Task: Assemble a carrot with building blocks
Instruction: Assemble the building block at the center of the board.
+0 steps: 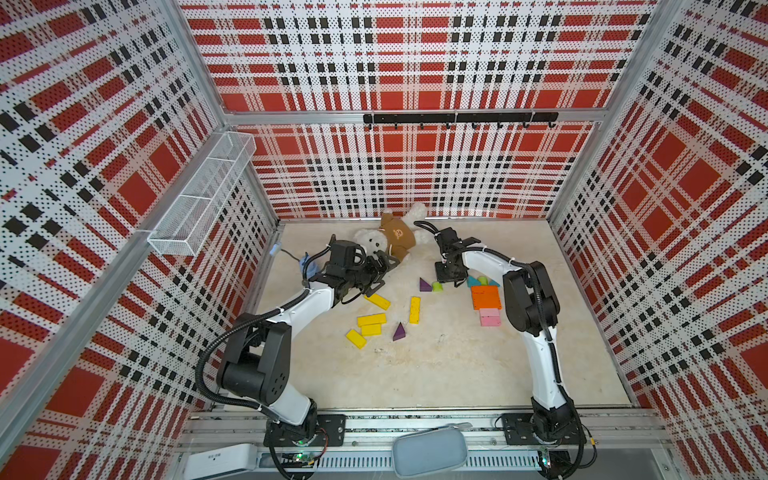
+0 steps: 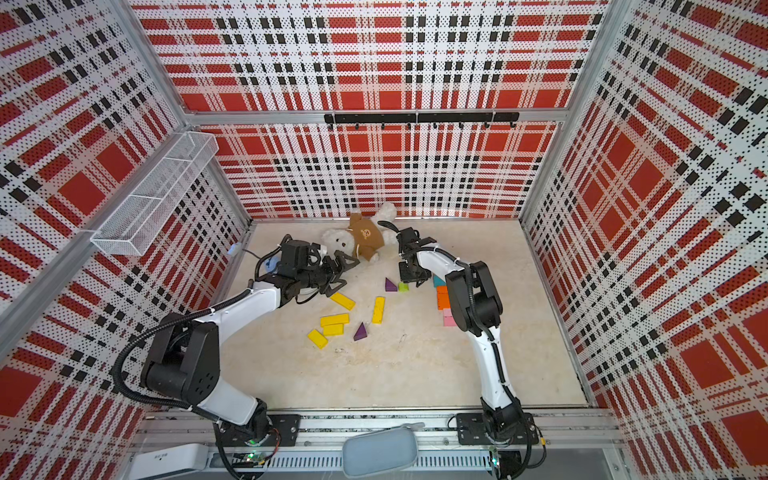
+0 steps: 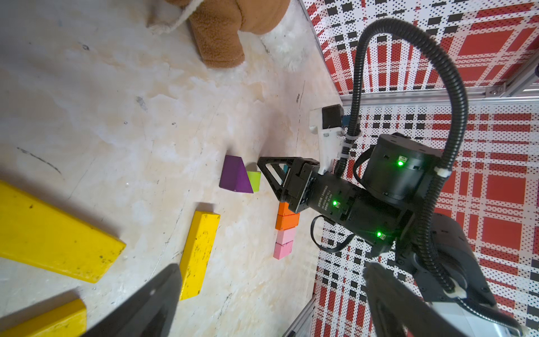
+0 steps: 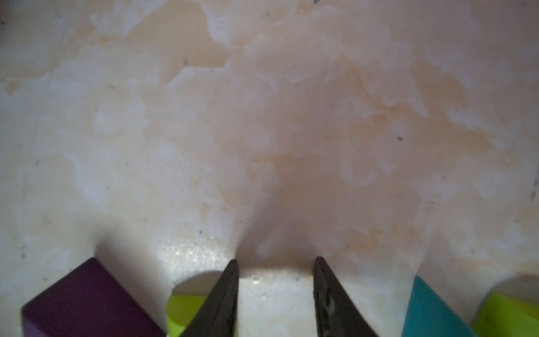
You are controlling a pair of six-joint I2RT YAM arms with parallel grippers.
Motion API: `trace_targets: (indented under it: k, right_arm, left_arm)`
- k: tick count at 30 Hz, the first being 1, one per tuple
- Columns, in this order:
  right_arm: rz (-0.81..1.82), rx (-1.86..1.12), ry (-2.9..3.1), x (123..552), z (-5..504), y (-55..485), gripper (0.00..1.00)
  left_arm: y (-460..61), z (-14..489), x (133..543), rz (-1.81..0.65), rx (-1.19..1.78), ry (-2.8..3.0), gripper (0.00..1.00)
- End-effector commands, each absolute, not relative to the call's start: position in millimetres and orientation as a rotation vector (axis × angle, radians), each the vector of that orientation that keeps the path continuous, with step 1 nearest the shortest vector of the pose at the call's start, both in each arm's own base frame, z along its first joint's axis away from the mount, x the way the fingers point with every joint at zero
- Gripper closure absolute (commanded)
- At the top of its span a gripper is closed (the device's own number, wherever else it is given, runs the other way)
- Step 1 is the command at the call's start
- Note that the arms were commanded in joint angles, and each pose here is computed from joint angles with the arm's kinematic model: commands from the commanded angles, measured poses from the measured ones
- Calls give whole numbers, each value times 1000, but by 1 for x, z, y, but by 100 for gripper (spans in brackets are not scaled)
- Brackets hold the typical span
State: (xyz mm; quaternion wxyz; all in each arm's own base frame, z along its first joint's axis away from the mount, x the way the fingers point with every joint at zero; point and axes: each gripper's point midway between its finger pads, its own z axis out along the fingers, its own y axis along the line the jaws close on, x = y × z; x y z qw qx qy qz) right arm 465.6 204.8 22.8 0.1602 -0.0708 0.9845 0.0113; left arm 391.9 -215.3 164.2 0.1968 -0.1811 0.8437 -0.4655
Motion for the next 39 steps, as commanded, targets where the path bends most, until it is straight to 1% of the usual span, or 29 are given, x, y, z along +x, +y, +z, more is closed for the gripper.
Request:
trace_targets:
  k: [1,7,23,39]
  right_arm:
    - [35,-195,2815,462,30,202,59]
    - [-16,-175,2815,455,35,192,59]
    - [42,-196,2842,433,29,200,62]
    - [60,-217,2840,426,30,208,63]
  left_arm:
    - [-219,174,399,-1316,-470,2332,0]
    - [-219,175,399,-1316,-470,2332,0]
    - [-219,175,398,-1318,-468,2332,0]
    - [-219,176,398,-1319,-467,2331,0]
